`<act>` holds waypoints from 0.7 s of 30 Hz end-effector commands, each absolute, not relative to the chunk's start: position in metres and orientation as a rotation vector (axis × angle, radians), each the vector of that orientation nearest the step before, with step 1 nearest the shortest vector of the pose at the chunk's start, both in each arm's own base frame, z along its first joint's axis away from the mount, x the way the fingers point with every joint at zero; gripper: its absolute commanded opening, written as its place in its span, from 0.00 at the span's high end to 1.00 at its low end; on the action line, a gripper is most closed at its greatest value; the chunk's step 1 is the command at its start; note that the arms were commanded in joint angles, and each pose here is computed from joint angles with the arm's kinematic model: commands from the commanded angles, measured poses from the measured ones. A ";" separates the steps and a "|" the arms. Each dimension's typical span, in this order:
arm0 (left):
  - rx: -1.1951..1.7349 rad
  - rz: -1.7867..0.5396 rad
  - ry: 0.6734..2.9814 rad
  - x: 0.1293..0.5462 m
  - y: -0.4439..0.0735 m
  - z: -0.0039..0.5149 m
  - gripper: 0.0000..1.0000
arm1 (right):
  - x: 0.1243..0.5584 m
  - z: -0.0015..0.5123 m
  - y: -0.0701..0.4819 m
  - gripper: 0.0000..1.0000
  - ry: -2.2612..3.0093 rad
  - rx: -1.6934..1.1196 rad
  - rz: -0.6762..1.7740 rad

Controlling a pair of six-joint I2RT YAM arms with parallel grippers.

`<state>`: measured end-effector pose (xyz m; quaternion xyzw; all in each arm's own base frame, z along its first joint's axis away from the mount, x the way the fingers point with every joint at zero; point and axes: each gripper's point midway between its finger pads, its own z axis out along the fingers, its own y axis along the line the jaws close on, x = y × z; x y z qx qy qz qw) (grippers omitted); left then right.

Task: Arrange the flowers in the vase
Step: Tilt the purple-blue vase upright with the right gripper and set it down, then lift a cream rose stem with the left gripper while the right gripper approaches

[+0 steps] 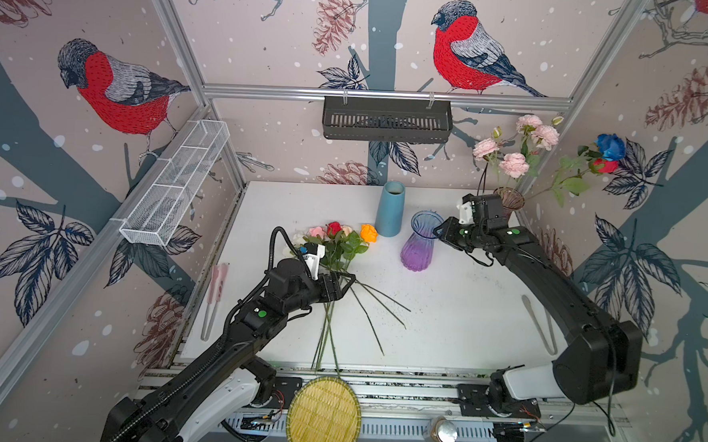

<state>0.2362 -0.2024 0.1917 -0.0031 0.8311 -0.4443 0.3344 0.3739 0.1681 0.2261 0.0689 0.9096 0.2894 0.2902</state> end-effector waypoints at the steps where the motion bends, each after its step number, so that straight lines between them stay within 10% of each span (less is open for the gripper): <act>1: 0.002 -1.129 2.167 0.238 -0.200 0.193 0.26 | 0.377 0.233 0.169 0.67 2.408 0.163 0.801; 21: -0.179 -0.713 2.485 0.246 -0.154 0.083 0.37 | 0.308 0.288 0.103 0.53 2.068 0.014 0.586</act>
